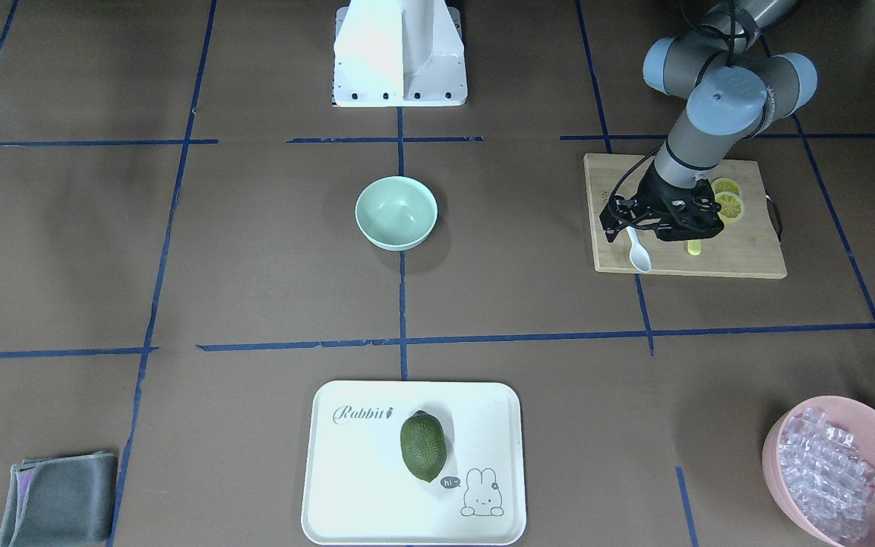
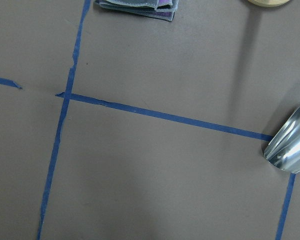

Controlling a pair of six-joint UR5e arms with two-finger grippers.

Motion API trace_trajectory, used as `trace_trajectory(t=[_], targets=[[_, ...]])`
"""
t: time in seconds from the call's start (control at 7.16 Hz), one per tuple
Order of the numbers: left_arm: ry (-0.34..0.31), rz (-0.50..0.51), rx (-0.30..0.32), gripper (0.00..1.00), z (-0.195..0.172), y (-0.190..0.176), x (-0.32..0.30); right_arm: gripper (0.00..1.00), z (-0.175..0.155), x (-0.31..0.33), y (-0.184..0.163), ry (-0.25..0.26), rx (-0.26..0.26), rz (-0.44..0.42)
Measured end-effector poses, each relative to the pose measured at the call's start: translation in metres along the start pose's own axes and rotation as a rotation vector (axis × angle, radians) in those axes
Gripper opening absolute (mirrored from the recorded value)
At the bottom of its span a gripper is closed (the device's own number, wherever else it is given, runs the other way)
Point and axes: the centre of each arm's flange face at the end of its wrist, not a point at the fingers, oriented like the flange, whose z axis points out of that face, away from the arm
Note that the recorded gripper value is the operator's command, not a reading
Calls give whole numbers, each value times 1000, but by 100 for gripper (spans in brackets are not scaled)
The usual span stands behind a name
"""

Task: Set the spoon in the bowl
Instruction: 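Lower the left gripper onto the white spoon handle and close it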

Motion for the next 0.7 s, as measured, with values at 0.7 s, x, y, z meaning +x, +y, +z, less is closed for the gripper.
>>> trace_trajectory(t=[0.7], targets=[[-12,-3,-9,50,5,4,-2,100,0,0,0,0,1,7]])
